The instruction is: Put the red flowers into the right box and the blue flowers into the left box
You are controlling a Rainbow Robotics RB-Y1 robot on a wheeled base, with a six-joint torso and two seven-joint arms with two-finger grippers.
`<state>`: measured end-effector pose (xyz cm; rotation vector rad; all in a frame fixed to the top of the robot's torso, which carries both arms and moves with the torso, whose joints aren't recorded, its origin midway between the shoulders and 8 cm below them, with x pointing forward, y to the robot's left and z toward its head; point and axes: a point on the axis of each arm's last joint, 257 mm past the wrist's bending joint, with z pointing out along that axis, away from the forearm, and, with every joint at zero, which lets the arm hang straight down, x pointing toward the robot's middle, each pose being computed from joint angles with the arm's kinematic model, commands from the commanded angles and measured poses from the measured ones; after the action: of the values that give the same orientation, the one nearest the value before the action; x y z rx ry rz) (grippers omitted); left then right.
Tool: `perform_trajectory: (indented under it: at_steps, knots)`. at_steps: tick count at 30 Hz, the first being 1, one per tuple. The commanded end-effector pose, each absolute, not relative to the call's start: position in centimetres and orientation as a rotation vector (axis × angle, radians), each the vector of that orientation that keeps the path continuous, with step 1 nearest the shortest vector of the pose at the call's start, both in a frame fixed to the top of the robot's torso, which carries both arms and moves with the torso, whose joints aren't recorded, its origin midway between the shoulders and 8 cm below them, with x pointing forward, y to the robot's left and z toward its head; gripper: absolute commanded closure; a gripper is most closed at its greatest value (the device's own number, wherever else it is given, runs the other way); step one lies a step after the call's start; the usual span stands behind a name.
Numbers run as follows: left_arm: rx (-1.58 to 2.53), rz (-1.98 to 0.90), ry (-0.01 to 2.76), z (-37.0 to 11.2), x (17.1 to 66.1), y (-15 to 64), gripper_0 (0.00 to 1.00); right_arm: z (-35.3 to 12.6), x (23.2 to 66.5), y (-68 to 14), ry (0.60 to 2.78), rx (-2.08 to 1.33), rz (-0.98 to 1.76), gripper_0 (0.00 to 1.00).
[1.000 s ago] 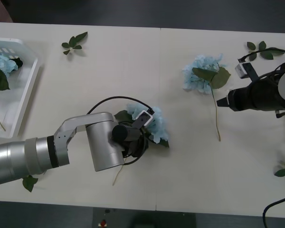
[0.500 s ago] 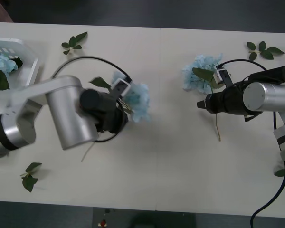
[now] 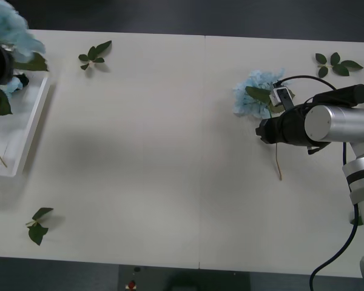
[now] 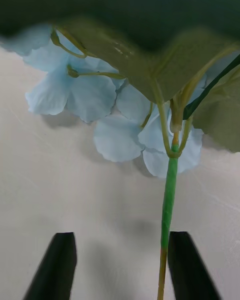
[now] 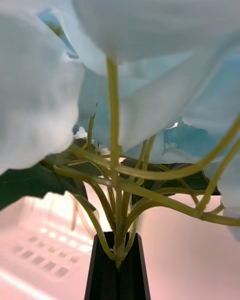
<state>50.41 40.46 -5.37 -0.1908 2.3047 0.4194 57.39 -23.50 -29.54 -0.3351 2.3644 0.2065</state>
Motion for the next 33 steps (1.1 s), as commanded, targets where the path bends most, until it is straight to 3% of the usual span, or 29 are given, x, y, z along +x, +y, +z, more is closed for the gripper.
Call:
perform_trajectory:
  at_steps: [1,8,16,19,21,26,33]
  knots:
    - [-0.309,0.547,2.329,-5.1,48.1,48.5,1.0,-28.0,58.4,-23.2,2.33,-0.339,0.196,1.0]
    - [-0.462,0.657,2.293,-7.1,45.2,56.3,1.0,-28.1,58.6,-23.4,2.33,-0.329,0.196,1.0]
    - [-0.458,0.657,2.267,-10.3,45.5,59.3,0.98,-26.6,58.6,-23.1,2.31,-0.311,0.254,1.0]
    - [-0.432,0.676,2.24,-10.7,45.6,60.0,0.68,-24.1,58.0,-22.3,2.295,-0.34,0.317,1.0]
    - [-0.43,0.672,2.224,-10.5,45.6,60.3,0.55,-22.3,57.0,-21.6,2.294,-0.371,0.374,1.0]
    - [-0.457,0.585,2.217,-10.0,45.7,60.0,0.3,-17.3,54.5,-19.2,2.246,-0.452,0.532,1.0]
    - [-0.418,0.36,2.189,-7.3,46.8,55.7,0.11,-11.2,51.6,-15.0,2.091,-0.569,0.768,1.0]
